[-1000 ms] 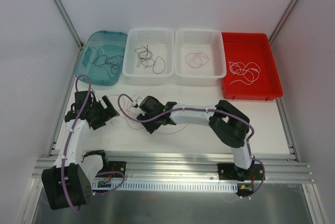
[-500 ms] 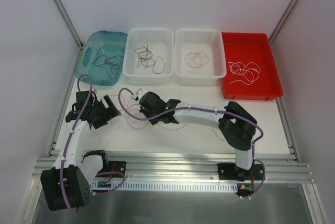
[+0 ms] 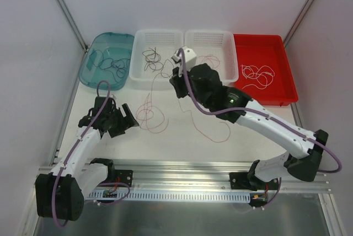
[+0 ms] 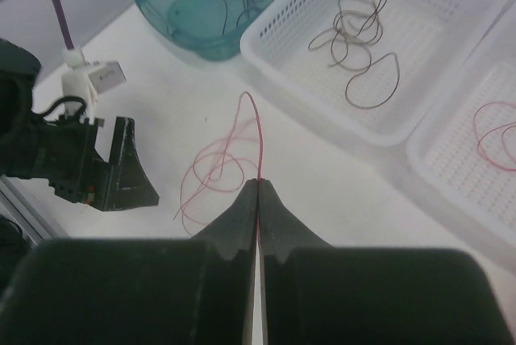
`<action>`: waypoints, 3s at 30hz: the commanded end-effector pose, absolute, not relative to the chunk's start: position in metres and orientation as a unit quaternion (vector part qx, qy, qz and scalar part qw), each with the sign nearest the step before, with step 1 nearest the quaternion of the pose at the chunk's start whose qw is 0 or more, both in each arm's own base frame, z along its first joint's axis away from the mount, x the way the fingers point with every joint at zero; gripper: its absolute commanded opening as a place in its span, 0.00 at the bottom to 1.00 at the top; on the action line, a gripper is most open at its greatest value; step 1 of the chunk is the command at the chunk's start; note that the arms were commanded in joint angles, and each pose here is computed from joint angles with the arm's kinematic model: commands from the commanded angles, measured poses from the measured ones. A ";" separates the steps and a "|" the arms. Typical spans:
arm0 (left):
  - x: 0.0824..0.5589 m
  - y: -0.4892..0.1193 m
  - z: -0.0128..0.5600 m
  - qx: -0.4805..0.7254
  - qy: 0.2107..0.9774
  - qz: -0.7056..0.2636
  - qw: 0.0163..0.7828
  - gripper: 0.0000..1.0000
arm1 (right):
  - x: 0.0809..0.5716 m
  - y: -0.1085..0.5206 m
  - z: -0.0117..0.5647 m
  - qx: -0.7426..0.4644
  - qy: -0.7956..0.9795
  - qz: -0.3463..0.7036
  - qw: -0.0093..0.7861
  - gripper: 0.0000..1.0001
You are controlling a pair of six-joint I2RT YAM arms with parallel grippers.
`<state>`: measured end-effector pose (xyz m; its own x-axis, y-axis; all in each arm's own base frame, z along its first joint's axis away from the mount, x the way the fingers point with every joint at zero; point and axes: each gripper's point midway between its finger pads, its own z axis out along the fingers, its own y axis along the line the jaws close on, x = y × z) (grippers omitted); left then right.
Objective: Untangle the cables
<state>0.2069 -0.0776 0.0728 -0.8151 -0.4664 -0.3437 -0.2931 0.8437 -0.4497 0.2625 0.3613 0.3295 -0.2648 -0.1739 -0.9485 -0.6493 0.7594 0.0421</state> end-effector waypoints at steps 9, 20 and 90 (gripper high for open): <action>0.224 -0.105 0.094 -0.195 0.924 -0.214 0.249 0.79 | 0.252 0.269 0.433 -0.201 0.700 0.205 0.654 0.01; 0.233 -0.128 0.066 -0.179 0.946 -0.167 0.211 0.78 | 0.219 0.195 0.506 -0.164 0.638 0.218 0.720 0.01; 0.261 -0.044 0.038 -0.218 0.966 -0.052 0.129 0.06 | 0.229 0.115 0.242 -0.045 0.857 0.048 0.511 0.01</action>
